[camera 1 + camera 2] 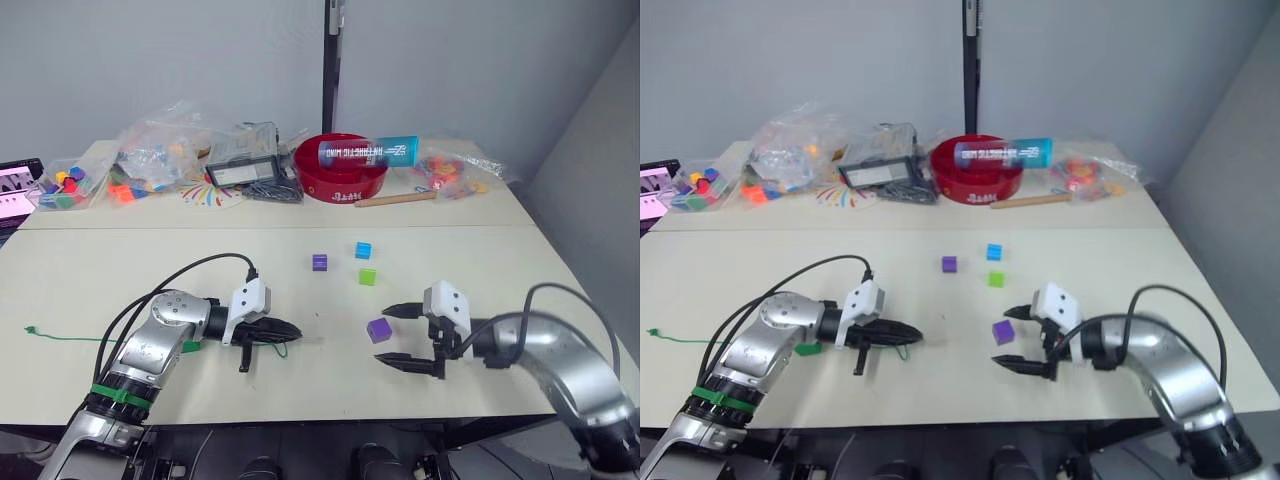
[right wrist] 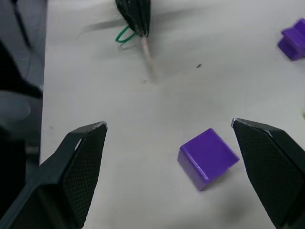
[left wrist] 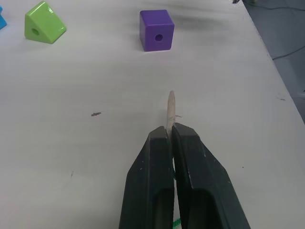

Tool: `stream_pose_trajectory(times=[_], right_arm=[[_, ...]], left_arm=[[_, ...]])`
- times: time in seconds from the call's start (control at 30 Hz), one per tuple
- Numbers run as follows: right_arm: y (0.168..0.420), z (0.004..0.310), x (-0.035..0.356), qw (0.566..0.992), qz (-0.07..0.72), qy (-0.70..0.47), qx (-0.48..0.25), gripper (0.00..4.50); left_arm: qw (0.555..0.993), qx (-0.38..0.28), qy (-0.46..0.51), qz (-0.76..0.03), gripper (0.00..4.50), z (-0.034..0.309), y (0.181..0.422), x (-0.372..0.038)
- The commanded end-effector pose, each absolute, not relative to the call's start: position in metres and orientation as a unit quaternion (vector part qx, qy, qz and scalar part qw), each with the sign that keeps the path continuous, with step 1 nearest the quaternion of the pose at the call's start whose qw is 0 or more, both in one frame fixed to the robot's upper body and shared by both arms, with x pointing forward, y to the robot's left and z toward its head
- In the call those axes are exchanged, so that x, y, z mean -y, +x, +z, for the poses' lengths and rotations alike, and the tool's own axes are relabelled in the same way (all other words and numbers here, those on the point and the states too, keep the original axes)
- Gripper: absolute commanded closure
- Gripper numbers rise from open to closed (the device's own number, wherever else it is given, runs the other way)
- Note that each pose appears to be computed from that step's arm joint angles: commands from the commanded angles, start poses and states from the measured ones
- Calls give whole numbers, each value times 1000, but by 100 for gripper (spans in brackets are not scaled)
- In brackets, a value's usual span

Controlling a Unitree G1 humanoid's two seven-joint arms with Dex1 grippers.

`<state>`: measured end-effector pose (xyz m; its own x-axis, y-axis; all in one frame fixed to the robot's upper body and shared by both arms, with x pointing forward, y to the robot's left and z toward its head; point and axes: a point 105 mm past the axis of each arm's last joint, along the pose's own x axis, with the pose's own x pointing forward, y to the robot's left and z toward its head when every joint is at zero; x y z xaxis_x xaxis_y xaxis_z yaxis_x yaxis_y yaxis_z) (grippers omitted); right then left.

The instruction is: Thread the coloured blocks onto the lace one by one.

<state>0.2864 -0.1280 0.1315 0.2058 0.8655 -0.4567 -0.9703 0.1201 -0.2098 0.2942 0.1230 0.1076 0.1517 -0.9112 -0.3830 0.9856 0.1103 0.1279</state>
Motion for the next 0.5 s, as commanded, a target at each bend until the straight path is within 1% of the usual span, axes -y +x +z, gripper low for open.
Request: stream_pose_trajectory(times=[0.03, 0.2, 0.27, 0.5], right_arm=[[299, 122, 131, 696, 647, -291, -108, 6], [311, 114, 129, 658, 676, -315, -108, 6], [312, 111, 129, 645, 686, -319, -108, 58], [314, 111, 128, 638, 696, -316, -96, 294]], left_arm=[[740, -85, 184, -642, 450, 117, 292, -124], [742, -86, 185, -638, 450, 117, 288, -126], [744, -88, 185, -636, 450, 117, 287, -127], [746, -91, 185, -633, 450, 115, 285, -131]])
